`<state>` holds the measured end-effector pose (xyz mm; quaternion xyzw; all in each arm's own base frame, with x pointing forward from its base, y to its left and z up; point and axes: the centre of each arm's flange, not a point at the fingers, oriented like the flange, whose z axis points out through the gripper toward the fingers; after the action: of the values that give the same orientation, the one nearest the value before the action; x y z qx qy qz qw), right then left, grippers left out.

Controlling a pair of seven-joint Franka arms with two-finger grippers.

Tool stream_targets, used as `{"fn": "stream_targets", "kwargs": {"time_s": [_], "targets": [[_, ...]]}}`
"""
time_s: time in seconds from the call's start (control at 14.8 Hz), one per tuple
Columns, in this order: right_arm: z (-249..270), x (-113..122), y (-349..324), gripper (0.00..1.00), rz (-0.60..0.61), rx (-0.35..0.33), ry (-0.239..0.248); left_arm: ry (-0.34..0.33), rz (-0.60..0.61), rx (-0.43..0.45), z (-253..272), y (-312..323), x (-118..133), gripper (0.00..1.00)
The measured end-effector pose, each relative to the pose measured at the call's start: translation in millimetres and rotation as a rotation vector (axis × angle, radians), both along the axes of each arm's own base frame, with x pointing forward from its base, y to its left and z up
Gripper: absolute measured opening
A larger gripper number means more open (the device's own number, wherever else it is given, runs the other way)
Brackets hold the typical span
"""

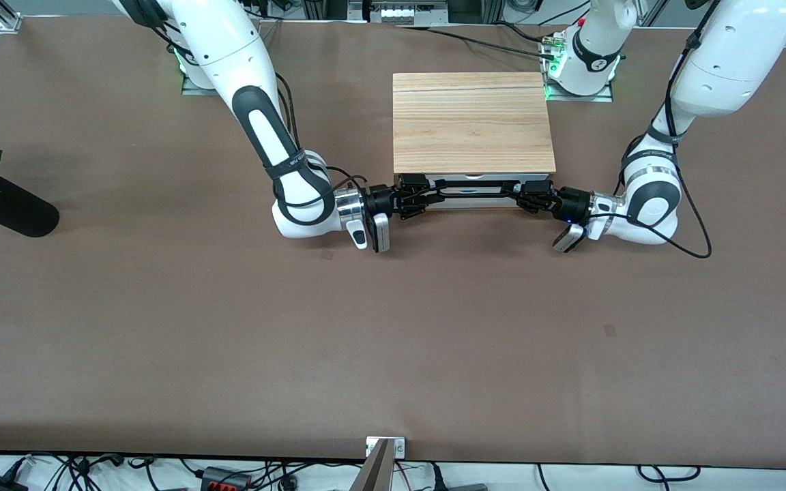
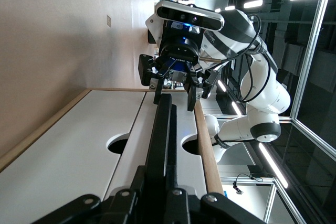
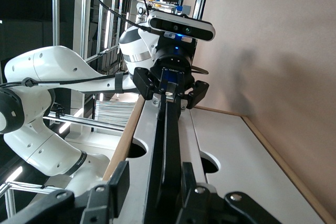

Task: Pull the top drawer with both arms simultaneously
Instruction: 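Close both grippers on the black drawer handle from either end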

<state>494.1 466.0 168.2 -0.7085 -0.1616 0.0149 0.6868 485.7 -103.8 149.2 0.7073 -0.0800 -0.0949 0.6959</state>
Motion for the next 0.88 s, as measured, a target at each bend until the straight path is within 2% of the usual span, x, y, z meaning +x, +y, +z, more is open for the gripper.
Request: {"fn": "stream_targets", "kwargs": {"time_s": [0.14, 0.2, 0.41, 0.68, 0.88], "targets": [[-1.9, -1.2, 0.5, 0.44, 0.002, -0.001, 0.002, 0.000, 0.000, -0.001, 0.0, 0.0, 0.0, 0.18], [-4.8, -1.3, -0.2, 0.36, -0.001, -0.008, 0.004, -0.001, 0.000, -0.001, 0.0, 0.0, -0.1, 0.18], [-7.4, -3.5, 0.8, 0.32, 0.005, -0.005, 0.010, -0.001, 0.000, -0.002, -0.1, 0.0, -0.1, 0.18], [-11.0, -4.2, 0.3, 0.20, 0.004, -0.008, 0.020, -0.005, 0.000, -0.005, 0.1, -0.1, -0.1, 0.18], [-11.2, -4.0, 0.3, 0.21, 0.004, -0.009, 0.025, -0.007, 0.000, -0.005, 0.0, -0.1, -0.1, 0.18]]}}
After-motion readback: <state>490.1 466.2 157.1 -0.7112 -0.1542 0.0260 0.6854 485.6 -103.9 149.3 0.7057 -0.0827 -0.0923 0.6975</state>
